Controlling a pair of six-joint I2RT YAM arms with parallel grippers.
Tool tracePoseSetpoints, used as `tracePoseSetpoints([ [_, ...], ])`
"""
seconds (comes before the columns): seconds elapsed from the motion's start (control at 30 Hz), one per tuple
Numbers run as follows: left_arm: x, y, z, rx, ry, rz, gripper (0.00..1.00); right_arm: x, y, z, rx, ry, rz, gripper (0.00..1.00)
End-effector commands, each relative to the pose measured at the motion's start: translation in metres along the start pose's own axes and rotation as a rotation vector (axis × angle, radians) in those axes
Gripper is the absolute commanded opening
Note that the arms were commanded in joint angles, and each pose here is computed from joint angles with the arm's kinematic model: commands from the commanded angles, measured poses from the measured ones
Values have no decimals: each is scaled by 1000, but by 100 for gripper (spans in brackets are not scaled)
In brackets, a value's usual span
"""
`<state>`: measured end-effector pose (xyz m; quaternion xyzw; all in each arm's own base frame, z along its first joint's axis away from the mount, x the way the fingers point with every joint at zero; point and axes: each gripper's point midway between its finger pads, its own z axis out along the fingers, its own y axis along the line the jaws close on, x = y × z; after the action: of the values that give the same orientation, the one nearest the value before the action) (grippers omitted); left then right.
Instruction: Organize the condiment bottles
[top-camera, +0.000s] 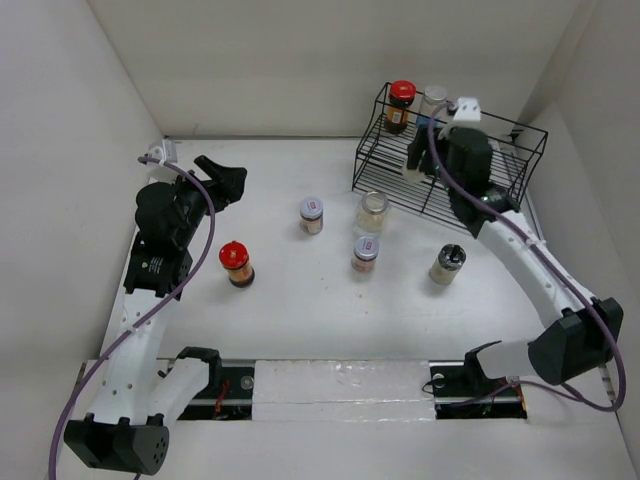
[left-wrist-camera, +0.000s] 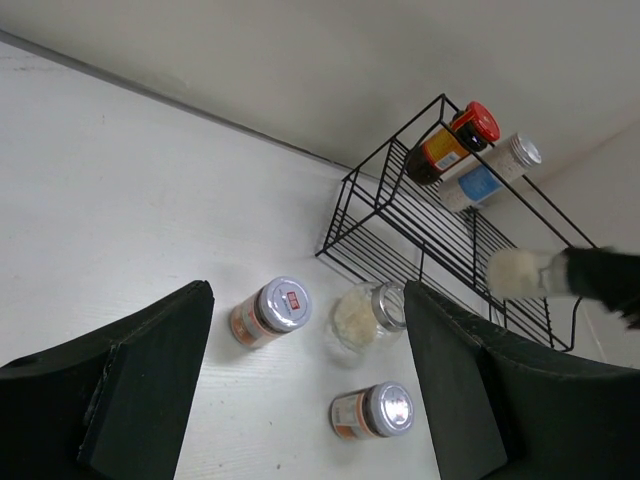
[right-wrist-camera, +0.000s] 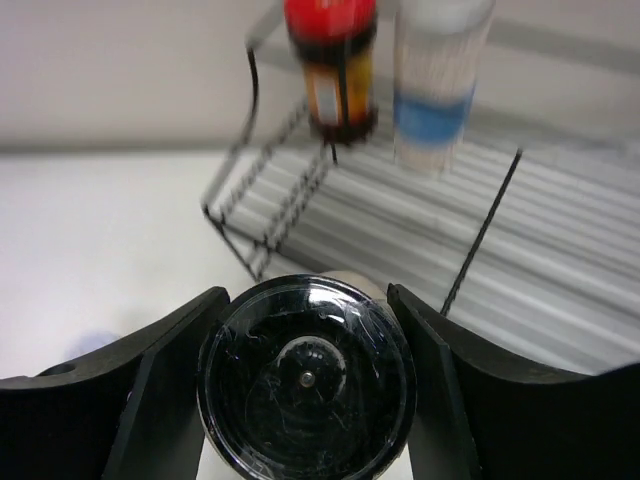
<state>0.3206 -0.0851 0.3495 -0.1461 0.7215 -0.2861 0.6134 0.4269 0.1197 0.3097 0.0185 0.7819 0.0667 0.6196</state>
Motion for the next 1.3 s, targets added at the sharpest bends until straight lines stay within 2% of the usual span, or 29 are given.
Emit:
tracePoseSetpoints([
  [0.0, -16, -14, -6, 57, -61, 10, 73, -138, -16, -18, -42, -334, 27, 51],
  [0.07, -14, -13, -7, 57, -61, 10, 73, -154, -35, -8, -24, -335, 11, 51],
  [0.1, -14, -13, -7, 57, -61, 10, 73, -180, -38, -12, -23, -379, 14, 51],
  [0.3, -16, -15, -10, 63, -69, 11, 73, -199, -86, 39, 48, -351, 7, 50],
  [0.43, -16, -15, -10, 63, -69, 11, 73, -201, -97, 71, 14, -284, -12, 50],
  [0.77, -20, -13, -11, 46, -79, 10, 73, -169, -113, 105, 30, -200, -14, 49],
  [1.03, -20, -13, -11, 46, -79, 10, 73, -110, -124, 141, 3, -62, -10, 49],
  [1.1, -20, -16, -11, 61, -79, 12, 73, -98, -120, 152, -29, -31, 2, 52],
  [1.27, -17, -13, -10, 56, -72, 11, 73, -79, -123, 164, -24, 13, 19, 54],
])
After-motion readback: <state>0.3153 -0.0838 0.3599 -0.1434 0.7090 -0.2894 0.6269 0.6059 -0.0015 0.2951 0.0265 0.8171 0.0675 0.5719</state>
